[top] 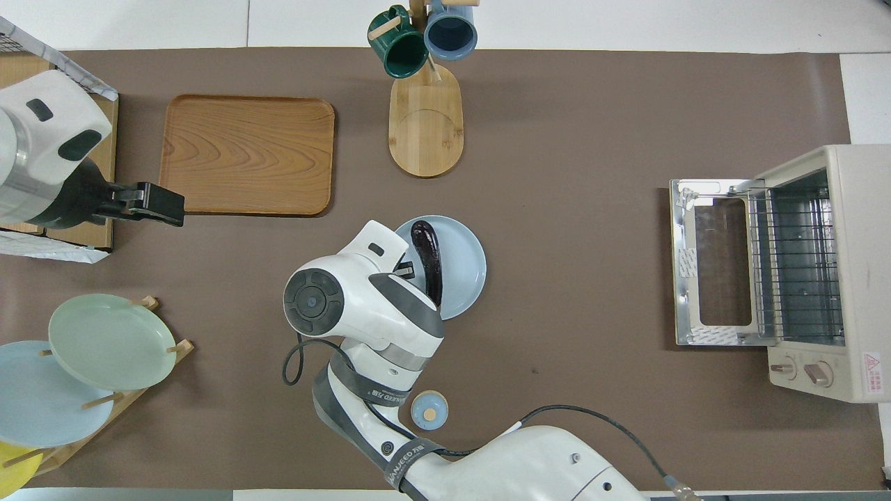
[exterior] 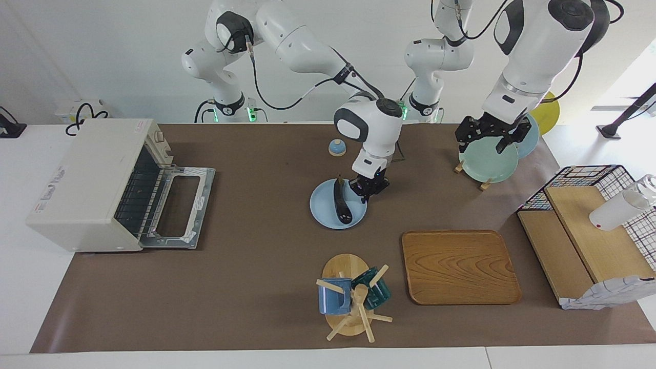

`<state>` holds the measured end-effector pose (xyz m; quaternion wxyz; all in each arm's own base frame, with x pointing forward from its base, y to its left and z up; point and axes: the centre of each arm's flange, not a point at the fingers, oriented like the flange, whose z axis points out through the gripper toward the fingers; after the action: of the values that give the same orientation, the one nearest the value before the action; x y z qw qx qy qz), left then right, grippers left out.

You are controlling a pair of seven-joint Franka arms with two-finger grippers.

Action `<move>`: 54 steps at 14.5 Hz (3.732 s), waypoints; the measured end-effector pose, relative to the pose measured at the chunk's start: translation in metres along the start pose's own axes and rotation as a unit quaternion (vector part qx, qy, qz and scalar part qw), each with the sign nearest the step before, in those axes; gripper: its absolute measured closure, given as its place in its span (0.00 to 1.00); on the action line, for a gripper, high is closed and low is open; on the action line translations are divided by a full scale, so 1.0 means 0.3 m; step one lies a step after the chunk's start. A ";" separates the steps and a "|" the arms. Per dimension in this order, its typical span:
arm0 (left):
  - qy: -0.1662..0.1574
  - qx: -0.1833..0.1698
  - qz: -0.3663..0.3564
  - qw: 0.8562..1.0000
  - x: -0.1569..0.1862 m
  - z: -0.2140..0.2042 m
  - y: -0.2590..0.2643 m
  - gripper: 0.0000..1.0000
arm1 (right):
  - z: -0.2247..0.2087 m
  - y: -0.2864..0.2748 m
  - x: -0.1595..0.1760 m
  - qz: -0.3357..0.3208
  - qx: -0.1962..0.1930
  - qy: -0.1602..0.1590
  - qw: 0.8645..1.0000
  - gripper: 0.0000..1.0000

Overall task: Put eggplant into oven
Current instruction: 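Carry the eggplant with the right gripper toward the open oven, then insert the eggplant into the oven and open the right gripper, then push the oven door shut with the right gripper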

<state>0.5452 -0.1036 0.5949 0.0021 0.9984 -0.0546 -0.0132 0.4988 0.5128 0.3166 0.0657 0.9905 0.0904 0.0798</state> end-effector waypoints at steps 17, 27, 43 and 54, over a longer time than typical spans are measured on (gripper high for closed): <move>-0.022 -0.001 0.000 1.000 -0.014 0.012 -0.023 0.00 | -0.162 1.333 -0.058 -0.053 -0.058 -0.131 0.988 0.97; -0.021 -0.001 0.000 1.000 -0.015 0.010 -0.023 0.00 | -0.085 1.795 -0.227 -0.126 -0.029 -0.099 0.987 0.97; -0.019 -0.001 0.000 1.000 -0.018 0.003 -0.023 0.00 | -0.020 1.790 -0.288 -0.127 -0.022 -0.046 0.991 0.56; -0.019 -0.001 0.000 1.000 -0.018 0.003 -0.023 0.00 | 0.140 1.550 -0.196 -0.081 -0.005 -0.022 0.996 0.99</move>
<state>0.5405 -0.0961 0.5940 0.0024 0.9980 -0.0550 -0.0326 0.5272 0.0434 0.3339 0.0786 0.9812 0.1680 0.0528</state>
